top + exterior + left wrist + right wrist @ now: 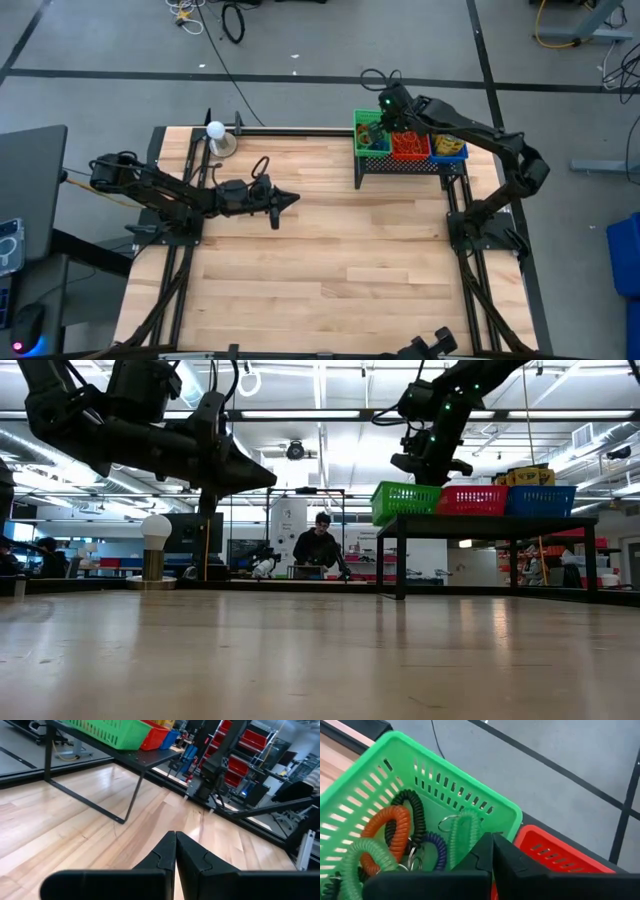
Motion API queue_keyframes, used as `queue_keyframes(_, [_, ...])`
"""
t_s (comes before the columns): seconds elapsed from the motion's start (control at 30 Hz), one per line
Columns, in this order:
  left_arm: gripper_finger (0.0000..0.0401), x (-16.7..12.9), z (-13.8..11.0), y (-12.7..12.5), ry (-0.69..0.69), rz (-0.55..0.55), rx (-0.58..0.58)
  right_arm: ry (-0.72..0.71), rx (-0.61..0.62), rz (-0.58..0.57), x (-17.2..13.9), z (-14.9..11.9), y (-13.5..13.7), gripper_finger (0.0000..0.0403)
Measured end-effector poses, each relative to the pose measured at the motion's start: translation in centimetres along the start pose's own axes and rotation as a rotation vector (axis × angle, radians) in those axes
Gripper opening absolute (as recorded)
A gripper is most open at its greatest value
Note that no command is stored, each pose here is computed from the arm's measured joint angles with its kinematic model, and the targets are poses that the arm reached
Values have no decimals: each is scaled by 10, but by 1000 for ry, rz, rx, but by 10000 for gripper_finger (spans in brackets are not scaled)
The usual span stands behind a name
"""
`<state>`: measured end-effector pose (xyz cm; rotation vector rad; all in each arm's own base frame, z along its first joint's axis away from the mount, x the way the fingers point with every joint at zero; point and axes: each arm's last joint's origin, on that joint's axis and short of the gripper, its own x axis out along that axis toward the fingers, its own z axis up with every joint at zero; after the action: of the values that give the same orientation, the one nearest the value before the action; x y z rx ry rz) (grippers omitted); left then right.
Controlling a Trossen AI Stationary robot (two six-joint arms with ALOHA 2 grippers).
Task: Pick & Place Office Desk Supplies
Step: Adjust the green bin
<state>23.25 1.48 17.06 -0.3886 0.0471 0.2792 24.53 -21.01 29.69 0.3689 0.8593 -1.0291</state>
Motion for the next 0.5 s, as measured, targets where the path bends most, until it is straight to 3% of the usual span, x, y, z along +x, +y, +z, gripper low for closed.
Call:
queue_keyframes(0.33, [16, -1, -2, -3, 4, -9, 2, -37, 12, -19, -10, 1, -4, 8])
queue_keyframes(0.5, [16, -1, -1, -4, 4, -8, 2, -77, -5, 46, -31, 1, -2, 11])
